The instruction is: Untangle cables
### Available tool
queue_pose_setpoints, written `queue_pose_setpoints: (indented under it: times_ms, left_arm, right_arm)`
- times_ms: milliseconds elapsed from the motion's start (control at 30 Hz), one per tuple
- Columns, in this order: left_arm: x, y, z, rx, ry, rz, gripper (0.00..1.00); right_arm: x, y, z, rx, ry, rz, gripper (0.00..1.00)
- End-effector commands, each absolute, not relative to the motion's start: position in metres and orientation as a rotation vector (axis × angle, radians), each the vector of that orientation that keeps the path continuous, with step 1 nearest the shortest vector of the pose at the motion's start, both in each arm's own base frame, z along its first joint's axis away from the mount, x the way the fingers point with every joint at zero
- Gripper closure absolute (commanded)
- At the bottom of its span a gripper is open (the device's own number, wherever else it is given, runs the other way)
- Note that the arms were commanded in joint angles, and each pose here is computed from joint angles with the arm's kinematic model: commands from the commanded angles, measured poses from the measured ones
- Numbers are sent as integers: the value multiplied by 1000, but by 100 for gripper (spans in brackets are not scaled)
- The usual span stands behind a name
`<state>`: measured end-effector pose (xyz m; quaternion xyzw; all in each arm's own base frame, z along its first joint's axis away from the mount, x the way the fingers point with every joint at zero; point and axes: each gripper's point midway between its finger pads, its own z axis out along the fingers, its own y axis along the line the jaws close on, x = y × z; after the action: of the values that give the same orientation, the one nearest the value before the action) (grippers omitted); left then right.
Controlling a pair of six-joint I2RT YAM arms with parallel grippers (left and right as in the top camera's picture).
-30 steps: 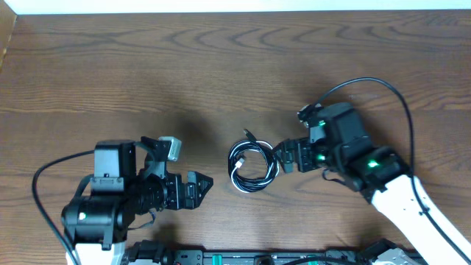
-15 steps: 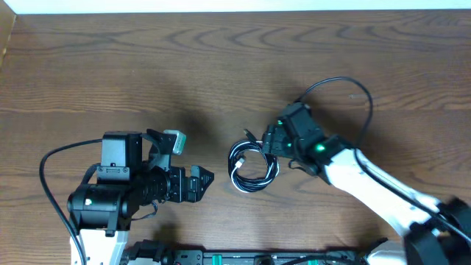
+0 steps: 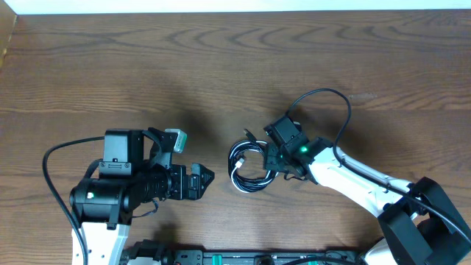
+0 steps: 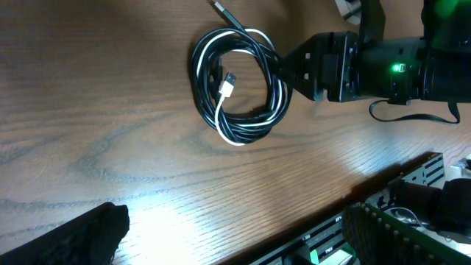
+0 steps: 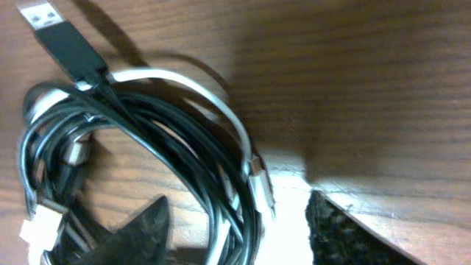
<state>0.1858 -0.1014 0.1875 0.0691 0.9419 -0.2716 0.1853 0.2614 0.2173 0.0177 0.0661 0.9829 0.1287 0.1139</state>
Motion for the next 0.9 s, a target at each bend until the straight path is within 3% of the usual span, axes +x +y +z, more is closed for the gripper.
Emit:
queue_pose_setpoints:
  times_ms: [0,67,433,733,867]
  left_arm:
    - [188,-101,191,223,2641,-750,2]
    - [188,-101,191,224,2641,-751,2]
    - [188,-101,191,223,2641,-751,2]
    - [188,-101,191,223,2641,-750,2]
    - [188,-101,191,223,2641,-750,2]
  right_arm:
    - [255,214,13,184,2904,346,62]
    - [256,214,13,184,2903,346,68]
    - [263,205,8,186,2872,260,69]
    - [262,205,3,187,2883,249,78]
    - [262,206,3,186,2886,260,75]
